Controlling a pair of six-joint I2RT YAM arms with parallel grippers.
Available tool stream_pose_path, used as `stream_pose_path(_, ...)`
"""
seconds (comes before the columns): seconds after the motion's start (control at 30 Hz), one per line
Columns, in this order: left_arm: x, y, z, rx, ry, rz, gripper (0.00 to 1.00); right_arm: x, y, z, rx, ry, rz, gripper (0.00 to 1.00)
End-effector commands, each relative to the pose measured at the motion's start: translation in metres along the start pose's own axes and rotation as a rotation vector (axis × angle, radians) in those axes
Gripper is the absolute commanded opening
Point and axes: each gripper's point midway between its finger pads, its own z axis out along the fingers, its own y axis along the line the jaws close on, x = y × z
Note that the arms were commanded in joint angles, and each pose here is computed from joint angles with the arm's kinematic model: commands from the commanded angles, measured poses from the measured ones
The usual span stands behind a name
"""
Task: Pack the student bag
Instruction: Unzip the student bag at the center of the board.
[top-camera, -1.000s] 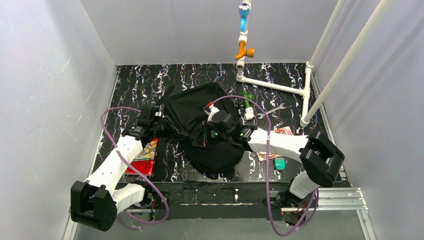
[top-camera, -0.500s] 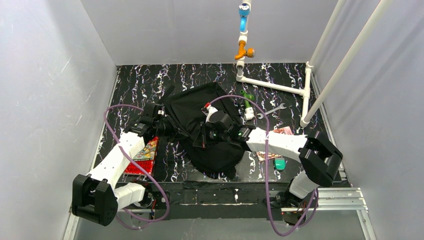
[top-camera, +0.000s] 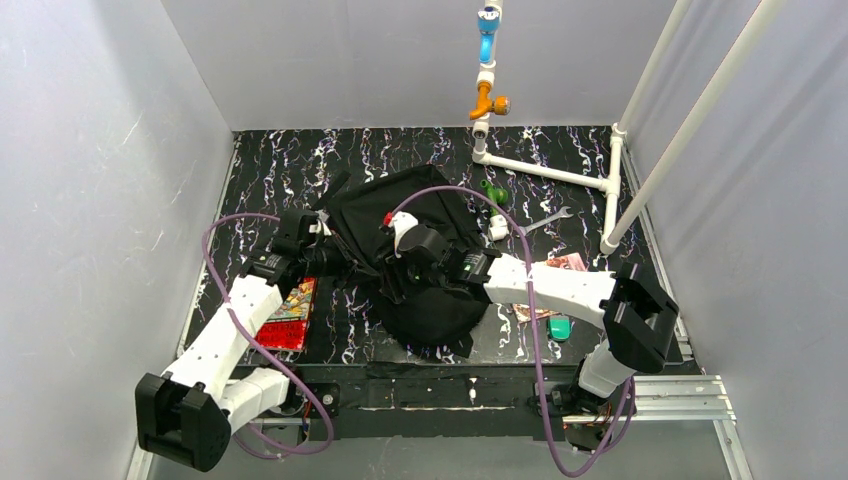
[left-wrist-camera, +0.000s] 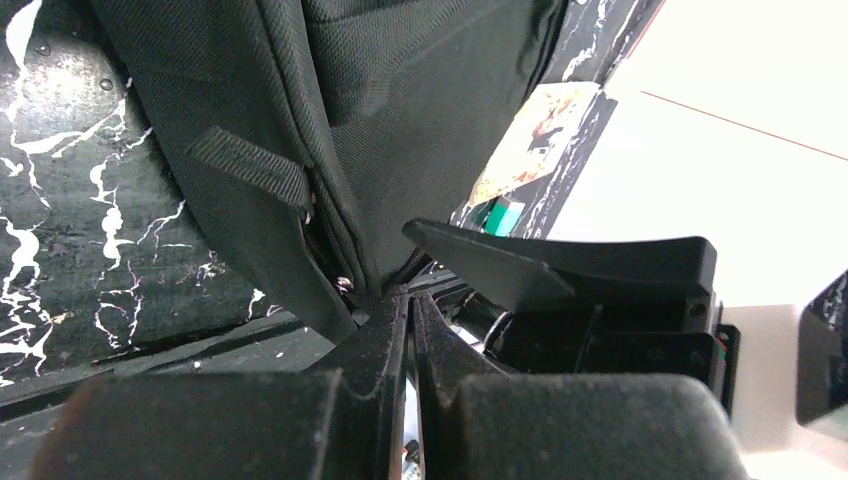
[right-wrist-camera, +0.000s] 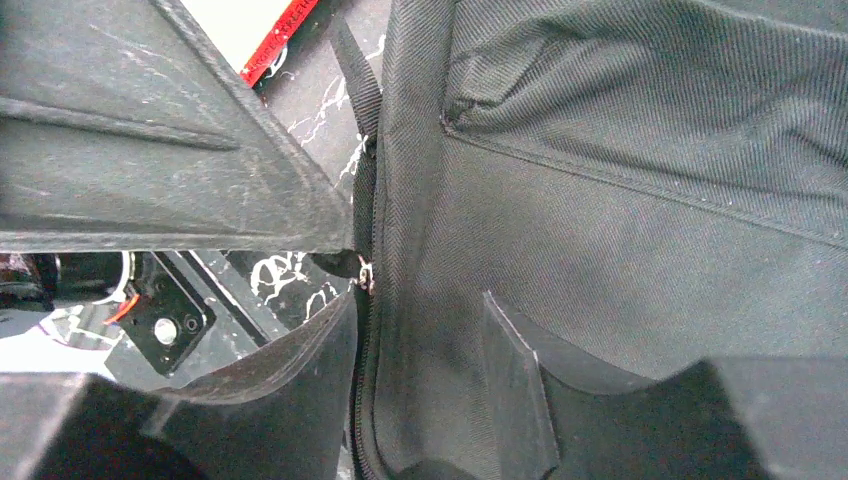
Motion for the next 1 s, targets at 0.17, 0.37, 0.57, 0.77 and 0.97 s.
stream_pose_path(0.17, 0.009, -0.021, -0.021, 0.075, 0.011, 0.016, 0.0, -0.06, 0.035, -0.022, -0.174, -0.285, -0.102, 0.55)
stream_pose_path(0.37, 0.008, -0.024, -0.025, 0.079, 0.001, 0.024, 0.0, -0.063, 0.049, -0.024, -0.231, -0.35, -0.132, 0.55)
stream_pose_path(0.57, 0.008, -0.025, -0.029, 0.072, -0.008, 0.033, 0.0, -0.055, 0.046, -0.014, -0.194, -0.349, -0.163, 0.43)
stream_pose_path(0.77, 0.008, -0.025, -0.03, 0.075, -0.011, 0.033, 0.0, -0.05, 0.041, -0.003, -0.169, -0.353, -0.129, 0.38)
stream_pose_path(0.97, 0.009, -0.026, -0.03, 0.077, -0.007, 0.035, 0.0, -0.05, 0.036, 0.008, -0.138, -0.352, -0.111, 0.33)
